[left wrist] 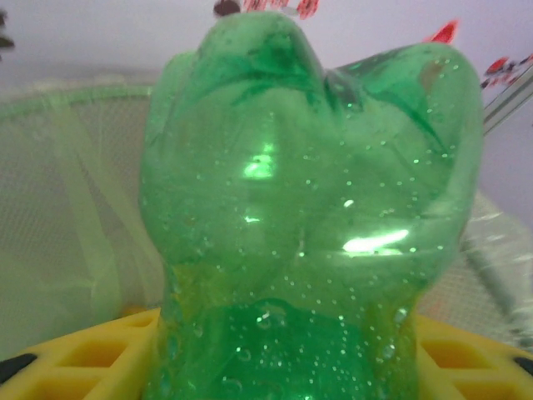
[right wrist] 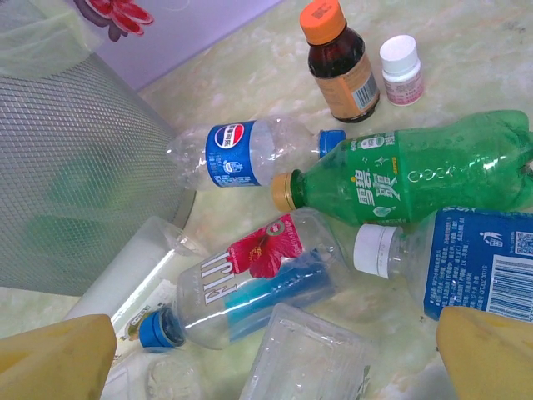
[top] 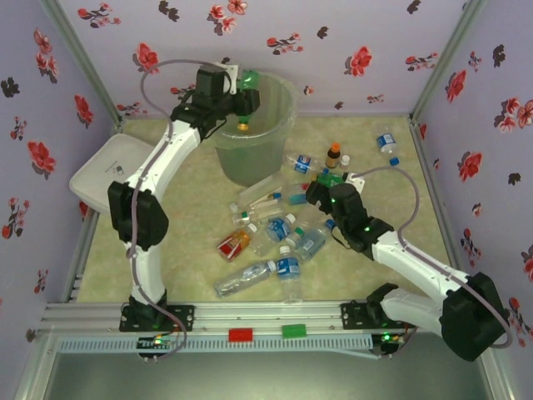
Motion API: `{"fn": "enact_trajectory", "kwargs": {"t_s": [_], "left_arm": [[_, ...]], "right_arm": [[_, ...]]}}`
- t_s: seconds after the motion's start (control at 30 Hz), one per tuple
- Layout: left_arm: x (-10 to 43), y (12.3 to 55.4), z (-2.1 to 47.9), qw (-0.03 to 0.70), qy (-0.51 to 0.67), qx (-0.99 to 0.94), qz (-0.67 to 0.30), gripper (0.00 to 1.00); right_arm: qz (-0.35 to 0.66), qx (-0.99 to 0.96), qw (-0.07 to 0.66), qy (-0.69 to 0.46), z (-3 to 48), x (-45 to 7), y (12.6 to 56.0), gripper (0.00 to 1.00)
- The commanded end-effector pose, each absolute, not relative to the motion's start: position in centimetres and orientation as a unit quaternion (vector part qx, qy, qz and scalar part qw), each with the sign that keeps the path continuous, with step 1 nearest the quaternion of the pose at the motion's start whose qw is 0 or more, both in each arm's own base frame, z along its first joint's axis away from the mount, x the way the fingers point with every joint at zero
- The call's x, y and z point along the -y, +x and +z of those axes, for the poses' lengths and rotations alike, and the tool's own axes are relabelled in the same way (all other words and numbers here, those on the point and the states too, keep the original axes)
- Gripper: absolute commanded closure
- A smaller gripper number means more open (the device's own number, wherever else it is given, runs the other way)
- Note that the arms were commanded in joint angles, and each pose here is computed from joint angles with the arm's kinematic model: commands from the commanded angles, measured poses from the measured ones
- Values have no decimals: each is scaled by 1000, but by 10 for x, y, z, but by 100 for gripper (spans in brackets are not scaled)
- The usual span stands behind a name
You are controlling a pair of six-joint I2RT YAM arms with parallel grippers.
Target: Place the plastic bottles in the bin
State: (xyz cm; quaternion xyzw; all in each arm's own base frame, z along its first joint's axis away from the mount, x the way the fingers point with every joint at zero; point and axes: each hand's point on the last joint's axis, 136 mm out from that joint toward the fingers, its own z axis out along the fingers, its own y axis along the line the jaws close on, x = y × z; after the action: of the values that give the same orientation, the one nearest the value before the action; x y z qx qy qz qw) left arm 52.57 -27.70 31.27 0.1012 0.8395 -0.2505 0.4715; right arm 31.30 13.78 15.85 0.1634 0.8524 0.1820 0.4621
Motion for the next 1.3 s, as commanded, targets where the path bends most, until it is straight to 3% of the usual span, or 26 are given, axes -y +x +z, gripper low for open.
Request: {"fn": "enact_trajectory", "kwargs": {"t_s": [0.0, 0.07, 0.13, 0.5, 0.63, 0.93, 1.27], "left_arm": [[283, 523, 311, 459, 118, -845, -247, 37], [283, 523, 316, 463, 118, -842, -249, 26], [284, 520, 326, 472, 121, -836, -251, 21], [269, 467, 403, 555, 120, -770, -289, 16], [240, 433, 412, 590, 85, -747, -293, 0], [148, 372, 333, 644, -73, -723, -239, 0], [108, 369, 214, 606, -147, -764, -168, 0]], "right_arm": [[179, -847, 471, 170, 162, -133, 312, 0], [176, -847, 472, 170, 163, -132, 311, 0], [172, -848, 473, 169, 164, -131, 311, 0], [36, -867, 476, 143, 177, -93, 311, 0], [-11, -870, 476, 124, 185, -76, 321, 0], [-72, -872, 464, 139, 203, -29, 372, 0], [-122, -878, 424, 187, 179, 34, 457, 0]]}}
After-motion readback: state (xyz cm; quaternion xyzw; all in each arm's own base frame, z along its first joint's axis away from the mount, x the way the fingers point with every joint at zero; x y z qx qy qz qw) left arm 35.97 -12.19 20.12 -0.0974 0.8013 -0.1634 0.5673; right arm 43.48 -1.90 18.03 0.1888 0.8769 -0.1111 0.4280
